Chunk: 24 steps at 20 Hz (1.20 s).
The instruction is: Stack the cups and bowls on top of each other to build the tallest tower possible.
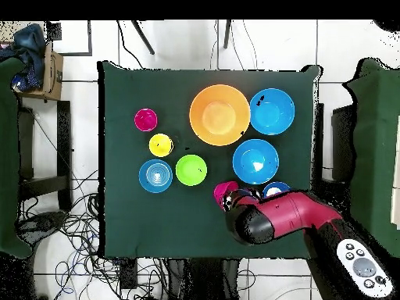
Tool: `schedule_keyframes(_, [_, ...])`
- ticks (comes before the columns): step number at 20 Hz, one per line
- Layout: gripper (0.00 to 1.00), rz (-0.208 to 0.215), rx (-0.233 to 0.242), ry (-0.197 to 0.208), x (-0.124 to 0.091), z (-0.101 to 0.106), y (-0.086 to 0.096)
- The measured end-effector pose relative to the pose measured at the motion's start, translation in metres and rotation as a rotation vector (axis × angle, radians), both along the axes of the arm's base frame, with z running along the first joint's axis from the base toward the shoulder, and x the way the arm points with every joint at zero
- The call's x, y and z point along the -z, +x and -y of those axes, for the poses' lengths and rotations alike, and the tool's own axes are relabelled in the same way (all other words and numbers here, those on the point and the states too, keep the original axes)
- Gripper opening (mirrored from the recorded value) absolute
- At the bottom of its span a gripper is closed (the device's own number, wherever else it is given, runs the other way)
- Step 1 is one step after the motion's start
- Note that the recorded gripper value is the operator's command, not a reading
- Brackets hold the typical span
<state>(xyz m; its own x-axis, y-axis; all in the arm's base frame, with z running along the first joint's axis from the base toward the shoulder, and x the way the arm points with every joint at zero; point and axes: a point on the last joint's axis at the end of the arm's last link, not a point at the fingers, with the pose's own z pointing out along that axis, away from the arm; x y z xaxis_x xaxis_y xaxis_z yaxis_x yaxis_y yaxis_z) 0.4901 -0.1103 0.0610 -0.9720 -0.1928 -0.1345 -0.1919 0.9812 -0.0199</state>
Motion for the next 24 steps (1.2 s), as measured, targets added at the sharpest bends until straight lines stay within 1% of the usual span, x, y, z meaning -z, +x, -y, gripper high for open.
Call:
schedule_keyframes(7, [1.0,-0.031,-0.002,-0.034,0.003,-0.002,-0.011])
schedule_keyframes(9, [1.0,-0.035,0.0,-0.037,0.003,-0.002,-0.012])
schedule_keyframes(13, [1.0,-0.036,0.026,-0.04,0.003,0.005,-0.011])
schedule_keyframes(15, [1.0,-0.03,0.052,-0.037,0.001,0.012,-0.006])
schedule_keyframes(16, [1.0,-0.021,0.092,-0.032,-0.001,0.023,0.0])
schedule_keyframes(18, [1.0,-0.014,0.122,-0.029,-0.003,0.032,0.004])
schedule_keyframes(24, [1.0,-0.001,0.249,-0.019,-0.007,0.073,0.023])
